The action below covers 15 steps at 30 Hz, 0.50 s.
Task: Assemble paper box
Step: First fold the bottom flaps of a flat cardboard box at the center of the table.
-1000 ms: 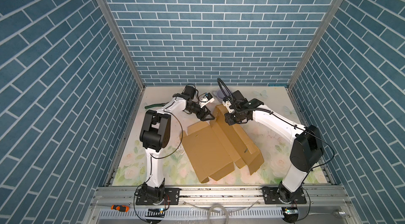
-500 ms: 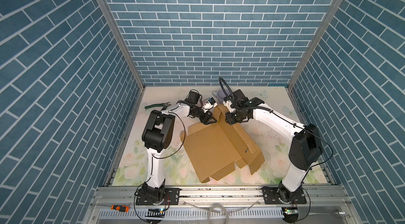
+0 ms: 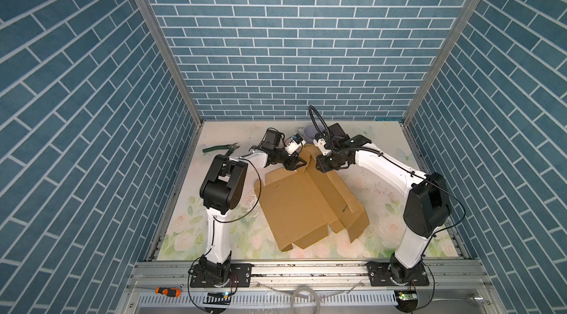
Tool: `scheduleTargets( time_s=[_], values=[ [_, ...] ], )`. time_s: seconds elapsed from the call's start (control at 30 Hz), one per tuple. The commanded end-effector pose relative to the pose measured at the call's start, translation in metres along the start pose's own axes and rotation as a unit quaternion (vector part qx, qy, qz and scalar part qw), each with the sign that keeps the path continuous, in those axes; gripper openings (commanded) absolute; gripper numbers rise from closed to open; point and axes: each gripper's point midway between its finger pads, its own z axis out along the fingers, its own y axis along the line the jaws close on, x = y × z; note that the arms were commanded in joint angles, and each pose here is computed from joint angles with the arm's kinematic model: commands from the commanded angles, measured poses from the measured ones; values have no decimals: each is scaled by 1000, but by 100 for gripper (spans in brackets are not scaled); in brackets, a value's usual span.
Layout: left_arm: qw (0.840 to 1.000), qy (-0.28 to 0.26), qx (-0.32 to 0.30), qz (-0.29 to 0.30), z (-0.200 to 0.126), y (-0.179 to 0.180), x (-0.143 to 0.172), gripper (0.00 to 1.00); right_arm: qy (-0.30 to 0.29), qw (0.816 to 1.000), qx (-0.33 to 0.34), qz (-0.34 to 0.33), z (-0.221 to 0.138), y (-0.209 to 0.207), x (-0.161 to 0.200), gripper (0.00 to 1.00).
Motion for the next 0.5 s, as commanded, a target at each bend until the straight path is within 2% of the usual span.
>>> scheduleTargets(
  time_s=[0.0, 0.23, 0.47],
  values=[
    [998, -34, -56, 4, -4, 13, -17, 49, -6, 997, -62, -33, -12, 26, -8, 36],
    [994, -50, -91, 16, -6, 12, -19, 35, -3, 997, -73, -25, -13, 24, -5, 40],
    [990, -63, -125, 32, -6, 6, -21, 17, -6, 996, -87, -10, -16, 25, -4, 52]
  ],
)
